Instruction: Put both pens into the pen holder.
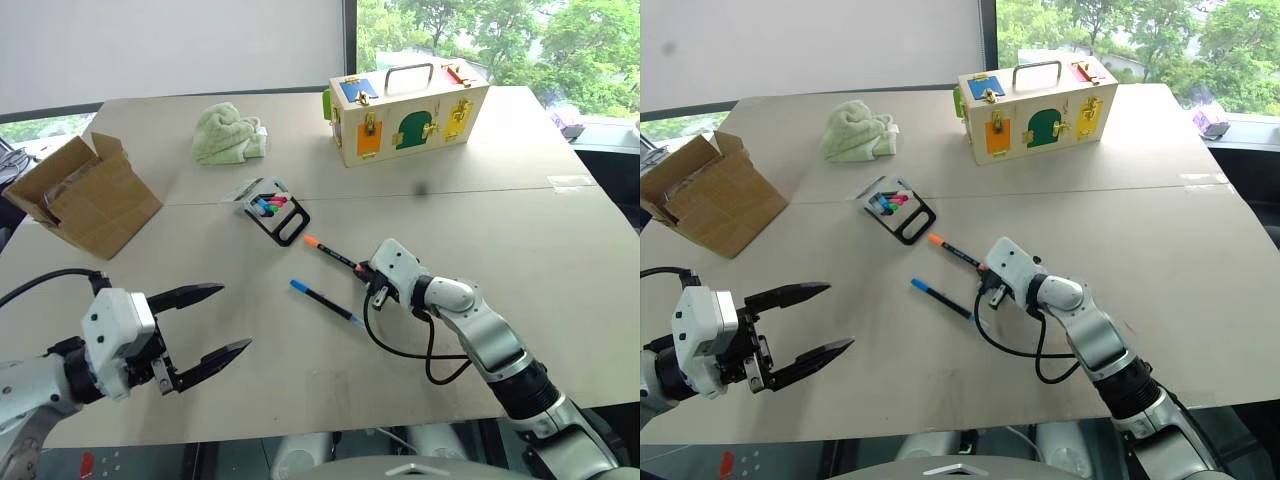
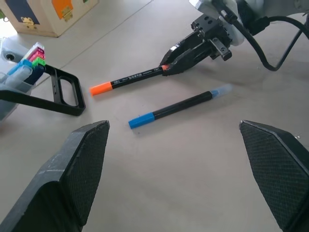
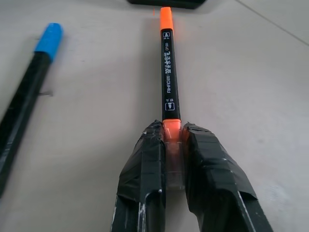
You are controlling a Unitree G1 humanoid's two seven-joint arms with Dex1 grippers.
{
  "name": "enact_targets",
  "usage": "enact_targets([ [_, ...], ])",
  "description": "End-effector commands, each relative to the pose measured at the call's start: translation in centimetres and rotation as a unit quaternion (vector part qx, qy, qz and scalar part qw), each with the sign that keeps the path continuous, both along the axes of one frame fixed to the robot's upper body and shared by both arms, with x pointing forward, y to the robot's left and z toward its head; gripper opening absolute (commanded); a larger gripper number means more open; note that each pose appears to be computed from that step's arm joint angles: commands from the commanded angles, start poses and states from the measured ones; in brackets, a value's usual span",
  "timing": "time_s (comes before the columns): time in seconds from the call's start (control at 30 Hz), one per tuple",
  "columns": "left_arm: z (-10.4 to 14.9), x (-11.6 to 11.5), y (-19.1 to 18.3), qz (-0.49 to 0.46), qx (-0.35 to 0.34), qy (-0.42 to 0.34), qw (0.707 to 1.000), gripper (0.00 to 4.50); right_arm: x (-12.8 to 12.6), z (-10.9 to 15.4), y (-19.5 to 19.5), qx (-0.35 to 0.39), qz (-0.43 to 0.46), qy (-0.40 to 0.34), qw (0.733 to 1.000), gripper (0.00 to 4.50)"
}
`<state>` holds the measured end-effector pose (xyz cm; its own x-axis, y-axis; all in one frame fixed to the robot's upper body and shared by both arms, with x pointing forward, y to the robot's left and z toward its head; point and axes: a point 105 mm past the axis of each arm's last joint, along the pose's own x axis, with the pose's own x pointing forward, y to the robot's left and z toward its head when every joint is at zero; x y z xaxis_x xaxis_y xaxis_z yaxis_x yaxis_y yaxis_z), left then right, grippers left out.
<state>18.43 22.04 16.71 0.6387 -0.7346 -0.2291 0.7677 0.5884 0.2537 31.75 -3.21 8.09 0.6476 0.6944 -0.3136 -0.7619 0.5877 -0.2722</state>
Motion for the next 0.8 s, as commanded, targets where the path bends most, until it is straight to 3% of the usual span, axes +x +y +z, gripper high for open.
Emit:
enact_targets([
  [0.03,0.6,1.4,-0.6,0.034,-0.057,-0.024,0.997,4.5,1.6,1.5,-2.0,0.04,-0.057,-0.018,0.997,0.07],
  [0.1,0.1,3.4,-0.7,0.095,-0.121,-0.014,0.988,4.5,1.5,3.2,-2.3,0.09,-0.047,-0.032,0.994,0.07],
  [0.2,-1.2,5.7,-0.8,0.166,-0.143,0.011,0.976,4.5,0.7,5.1,-2.6,0.153,-0.013,-0.05,0.987,0.07],
  [0.23,-0.9,6.0,-1.2,0.164,-0.173,0.011,0.971,4.5,0.3,5.7,-2.5,0.169,0.006,-0.06,0.984,0.07],
  [0.33,1.1,7.8,-3.3,0.137,-0.357,0.034,0.923,4.5,-1.5,8.0,-2.1,0.231,0.067,-0.088,0.967,0.07],
  [0.43,2.0,8.6,-5.3,0.09,-0.422,0.057,0.9,4.5,-2.0,7.6,-2.1,0.207,0.09,-0.094,0.97,0.07],
  [0.5,2.5,8.8,-6.4,0.054,-0.444,0.074,0.891,4.5,-2.1,7.1,-2.1,0.181,0.104,-0.099,0.973,0.07],
  [0.63,2.7,10.0,-8.0,0.013,-0.451,0.101,0.887,4.5,-2.9,8.7,-1.5,0.219,0.142,-0.124,0.957,0.07],
  [0.8,2.9,10.4,-9.4,-0.017,-0.447,0.114,0.887,4.5,-3.4,8.4,-1.2,0.222,0.159,-0.122,0.954,0.07],
])
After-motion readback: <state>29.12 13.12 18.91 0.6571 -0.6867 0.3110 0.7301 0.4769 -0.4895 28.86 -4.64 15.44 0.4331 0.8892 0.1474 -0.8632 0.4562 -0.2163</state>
